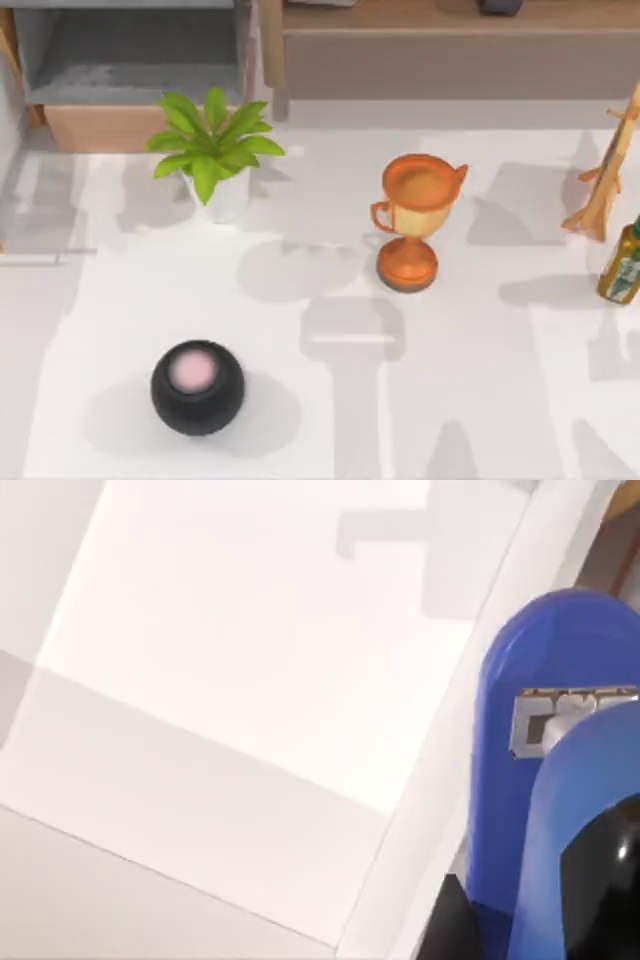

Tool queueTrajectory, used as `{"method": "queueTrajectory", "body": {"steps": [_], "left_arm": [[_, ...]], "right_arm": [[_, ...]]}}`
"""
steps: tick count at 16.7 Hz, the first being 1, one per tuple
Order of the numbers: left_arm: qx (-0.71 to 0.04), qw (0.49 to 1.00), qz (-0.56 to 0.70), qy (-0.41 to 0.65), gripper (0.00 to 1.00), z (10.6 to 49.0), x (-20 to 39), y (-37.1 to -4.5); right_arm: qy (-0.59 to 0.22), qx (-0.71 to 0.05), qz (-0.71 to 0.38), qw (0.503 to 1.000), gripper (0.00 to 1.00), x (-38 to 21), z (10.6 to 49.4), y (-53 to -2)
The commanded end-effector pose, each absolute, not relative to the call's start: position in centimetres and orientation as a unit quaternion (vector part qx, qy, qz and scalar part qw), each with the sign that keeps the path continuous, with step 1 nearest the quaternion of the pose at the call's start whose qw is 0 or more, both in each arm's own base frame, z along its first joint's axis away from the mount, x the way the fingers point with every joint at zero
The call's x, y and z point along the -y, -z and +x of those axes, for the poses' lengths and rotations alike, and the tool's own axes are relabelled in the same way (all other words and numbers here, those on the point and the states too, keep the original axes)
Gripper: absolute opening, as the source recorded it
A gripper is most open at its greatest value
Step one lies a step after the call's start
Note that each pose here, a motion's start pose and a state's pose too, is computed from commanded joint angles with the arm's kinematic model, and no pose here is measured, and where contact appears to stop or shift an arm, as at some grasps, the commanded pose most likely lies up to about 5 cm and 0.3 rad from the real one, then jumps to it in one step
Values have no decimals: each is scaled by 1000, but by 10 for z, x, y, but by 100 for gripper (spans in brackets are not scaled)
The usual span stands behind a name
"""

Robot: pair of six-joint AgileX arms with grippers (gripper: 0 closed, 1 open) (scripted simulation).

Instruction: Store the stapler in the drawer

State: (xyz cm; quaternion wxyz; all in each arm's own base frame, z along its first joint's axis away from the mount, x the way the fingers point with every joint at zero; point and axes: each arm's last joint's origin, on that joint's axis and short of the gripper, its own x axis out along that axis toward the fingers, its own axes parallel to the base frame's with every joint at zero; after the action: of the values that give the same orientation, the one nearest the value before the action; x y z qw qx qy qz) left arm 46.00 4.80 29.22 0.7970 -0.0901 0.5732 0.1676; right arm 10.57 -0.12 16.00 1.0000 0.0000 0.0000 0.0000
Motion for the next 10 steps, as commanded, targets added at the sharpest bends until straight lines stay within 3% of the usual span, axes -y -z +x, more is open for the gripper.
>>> {"method": "queueTrajectory", "body": {"steps": [5, 10], "left_arm": [[-643, 757, -31, -113, 0, 476, -148, -224], [-695, 719, 0, -11, 0, 481, -174, -167]], "right_arm": [[0, 0, 0, 1000, 100, 1, 106, -160], [0, 0, 0, 1000, 100, 1, 106, -160]]}}
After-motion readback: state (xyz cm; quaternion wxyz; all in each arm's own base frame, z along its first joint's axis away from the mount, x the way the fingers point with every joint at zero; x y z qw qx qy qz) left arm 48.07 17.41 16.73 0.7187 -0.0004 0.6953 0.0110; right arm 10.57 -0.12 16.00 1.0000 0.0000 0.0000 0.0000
